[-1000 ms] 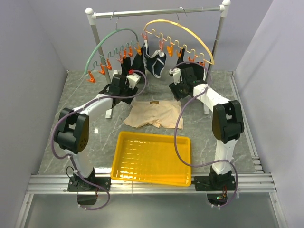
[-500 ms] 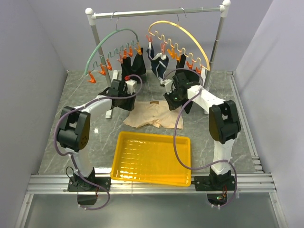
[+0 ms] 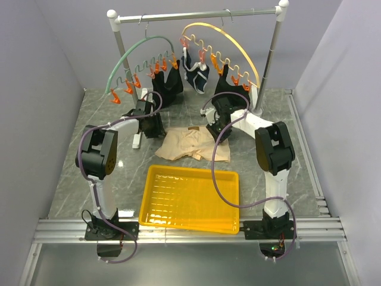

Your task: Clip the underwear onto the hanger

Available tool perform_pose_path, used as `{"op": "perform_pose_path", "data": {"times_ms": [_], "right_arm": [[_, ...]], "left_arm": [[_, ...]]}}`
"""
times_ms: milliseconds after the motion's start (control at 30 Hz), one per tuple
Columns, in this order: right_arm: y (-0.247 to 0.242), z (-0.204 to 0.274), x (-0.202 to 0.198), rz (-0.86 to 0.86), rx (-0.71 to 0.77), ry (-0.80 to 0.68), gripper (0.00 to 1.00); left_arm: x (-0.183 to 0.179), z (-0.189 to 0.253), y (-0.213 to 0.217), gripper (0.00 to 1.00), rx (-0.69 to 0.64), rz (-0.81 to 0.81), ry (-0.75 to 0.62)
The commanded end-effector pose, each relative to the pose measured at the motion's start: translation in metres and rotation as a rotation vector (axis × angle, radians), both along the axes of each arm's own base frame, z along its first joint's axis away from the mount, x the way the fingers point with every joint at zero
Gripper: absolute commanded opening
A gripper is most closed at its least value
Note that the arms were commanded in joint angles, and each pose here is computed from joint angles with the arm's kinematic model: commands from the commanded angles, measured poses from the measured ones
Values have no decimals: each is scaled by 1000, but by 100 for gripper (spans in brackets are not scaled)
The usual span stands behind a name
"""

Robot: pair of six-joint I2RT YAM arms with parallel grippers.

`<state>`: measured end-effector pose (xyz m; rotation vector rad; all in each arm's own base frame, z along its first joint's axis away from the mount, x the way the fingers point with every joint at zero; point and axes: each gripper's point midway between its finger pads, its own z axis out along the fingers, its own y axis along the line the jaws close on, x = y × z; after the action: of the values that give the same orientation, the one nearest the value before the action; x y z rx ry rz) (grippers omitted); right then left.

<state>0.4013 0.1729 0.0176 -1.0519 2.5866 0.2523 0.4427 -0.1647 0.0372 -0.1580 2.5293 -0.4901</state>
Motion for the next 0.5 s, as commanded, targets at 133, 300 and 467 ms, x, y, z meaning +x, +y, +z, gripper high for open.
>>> {"op": "perform_pose_path", "data": {"times_ms": [133,300,467], "right_arm": [[-4,19,0,46,-8,-59,27],[-8,20,-3,60,-28,-68,22],[-10,17,-6,74,-36,-65,19]], "left_arm": [[14,18,-22,47,-184,120,11],[11,24,-16,43,-231,204,19],[16,31,-18,45,-262,218,-17]]}}
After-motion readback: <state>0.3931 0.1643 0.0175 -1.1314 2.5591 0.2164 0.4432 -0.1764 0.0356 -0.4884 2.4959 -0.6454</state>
